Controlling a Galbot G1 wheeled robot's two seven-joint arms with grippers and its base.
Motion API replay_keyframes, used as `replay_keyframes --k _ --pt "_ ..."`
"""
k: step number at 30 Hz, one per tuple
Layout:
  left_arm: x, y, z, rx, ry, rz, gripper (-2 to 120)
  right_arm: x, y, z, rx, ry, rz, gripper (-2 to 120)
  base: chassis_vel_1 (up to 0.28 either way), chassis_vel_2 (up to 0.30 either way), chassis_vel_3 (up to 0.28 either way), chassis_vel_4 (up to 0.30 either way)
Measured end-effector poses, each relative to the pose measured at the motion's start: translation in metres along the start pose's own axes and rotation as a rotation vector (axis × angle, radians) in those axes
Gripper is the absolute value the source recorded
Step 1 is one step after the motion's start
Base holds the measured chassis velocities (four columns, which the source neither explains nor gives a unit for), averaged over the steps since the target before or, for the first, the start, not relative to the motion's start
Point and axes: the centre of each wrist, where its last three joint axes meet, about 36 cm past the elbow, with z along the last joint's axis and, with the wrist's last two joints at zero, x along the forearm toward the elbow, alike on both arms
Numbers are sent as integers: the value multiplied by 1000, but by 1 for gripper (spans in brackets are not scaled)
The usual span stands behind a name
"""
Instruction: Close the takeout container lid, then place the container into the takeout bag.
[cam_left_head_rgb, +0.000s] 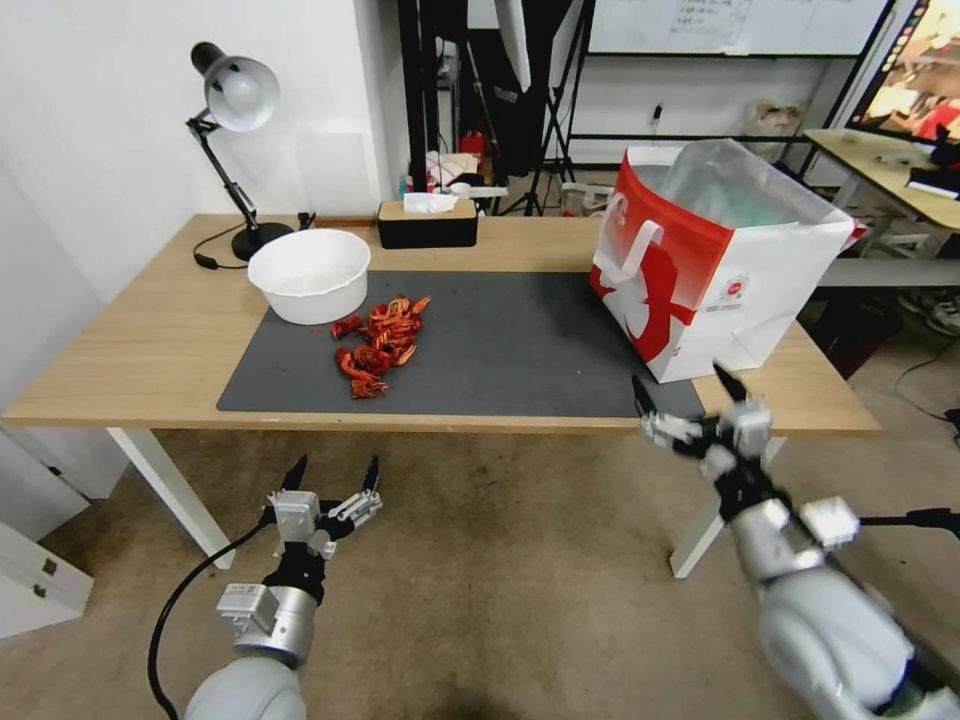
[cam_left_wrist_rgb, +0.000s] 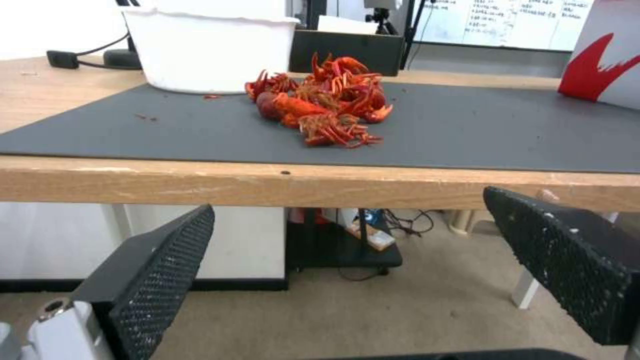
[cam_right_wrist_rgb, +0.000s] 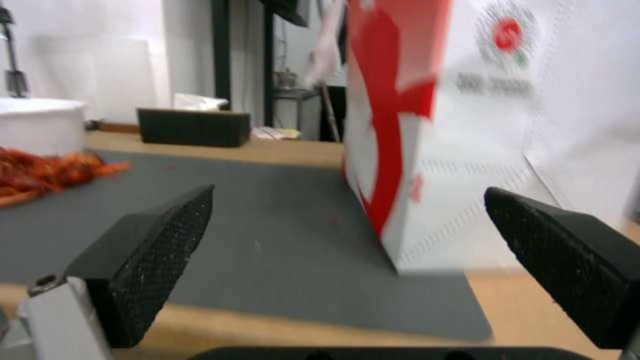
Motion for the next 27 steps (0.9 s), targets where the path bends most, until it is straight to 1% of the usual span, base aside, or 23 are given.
replay_keyframes --k 1,4,5,7,12,27 --pt "0 0 0 0 0 0 100 0 0 0 0 0 0 100 0 0 0 0" --pt "0 0 4 -15 -7 -6 100 22 4 18 -9 41 15 100 0 0 0 0" --pt "0 0 4 -15 -7 -6 100 22 4 18 -9 41 15 100 0 0 0 0" --pt "0 -2 7 -14 -7 -12 100 35 8 33 -23 61 20 100 0 0 0 0" --pt "3 -4 10 -10 0 -12 100 44 13 46 -32 71 37 100 0 0 0 0" --pt "4 -5 10 -9 1 -10 100 43 13 47 -34 68 41 100 0 0 0 0"
